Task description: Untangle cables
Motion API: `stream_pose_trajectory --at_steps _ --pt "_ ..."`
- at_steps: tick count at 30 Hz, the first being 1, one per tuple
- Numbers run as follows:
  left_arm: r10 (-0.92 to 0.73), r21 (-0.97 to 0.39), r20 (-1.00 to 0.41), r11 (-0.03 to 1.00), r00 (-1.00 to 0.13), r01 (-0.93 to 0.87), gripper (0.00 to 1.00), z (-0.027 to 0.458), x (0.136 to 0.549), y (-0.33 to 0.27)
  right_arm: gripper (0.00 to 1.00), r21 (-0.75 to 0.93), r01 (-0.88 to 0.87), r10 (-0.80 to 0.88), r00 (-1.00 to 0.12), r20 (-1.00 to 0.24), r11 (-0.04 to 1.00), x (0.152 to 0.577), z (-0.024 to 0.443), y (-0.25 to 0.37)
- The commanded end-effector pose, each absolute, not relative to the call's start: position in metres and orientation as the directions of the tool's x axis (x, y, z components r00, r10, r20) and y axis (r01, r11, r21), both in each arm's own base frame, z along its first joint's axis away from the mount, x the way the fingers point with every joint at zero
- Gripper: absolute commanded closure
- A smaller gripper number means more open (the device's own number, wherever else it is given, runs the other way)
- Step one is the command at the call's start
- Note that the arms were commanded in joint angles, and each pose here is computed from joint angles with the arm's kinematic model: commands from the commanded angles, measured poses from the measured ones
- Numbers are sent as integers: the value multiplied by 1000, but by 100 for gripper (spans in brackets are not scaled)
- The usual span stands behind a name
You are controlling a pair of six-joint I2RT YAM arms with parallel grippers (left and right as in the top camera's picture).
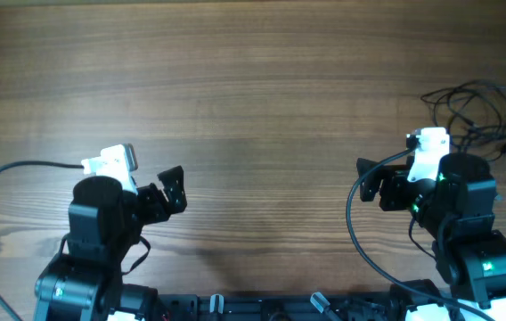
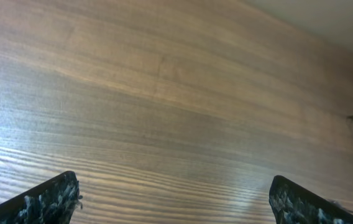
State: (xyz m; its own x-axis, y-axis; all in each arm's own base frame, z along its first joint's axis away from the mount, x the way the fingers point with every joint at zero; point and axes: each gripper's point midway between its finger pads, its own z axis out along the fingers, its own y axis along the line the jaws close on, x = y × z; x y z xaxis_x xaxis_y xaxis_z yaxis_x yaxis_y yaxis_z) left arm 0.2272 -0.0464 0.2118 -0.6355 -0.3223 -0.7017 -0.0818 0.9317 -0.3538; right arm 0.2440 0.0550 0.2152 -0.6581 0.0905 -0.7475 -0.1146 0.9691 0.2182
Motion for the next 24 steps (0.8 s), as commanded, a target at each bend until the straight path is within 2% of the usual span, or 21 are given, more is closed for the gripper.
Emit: stream_pose_trajectory --at_steps 1,15,20,24 --pt "-320 -356 -704 932 -634 -75 0 210 224 -46 0 218 -86 104 -674 -732 972 244 207 52" --pt "-319 -354 -700 932 -639 -78 0 209 223 -46 0 206 -46 87 -801 -593 977 258 161 53" --pt "-319 -354 -700 932 -639 -78 0 209 223 -46 0 211 -62 93 -753 -651 975 253 180 53" --pt "-319 -354 -700 932 -639 -78 0 209 223 -46 0 219 -98 109 -635 -765 971 239 219 51"
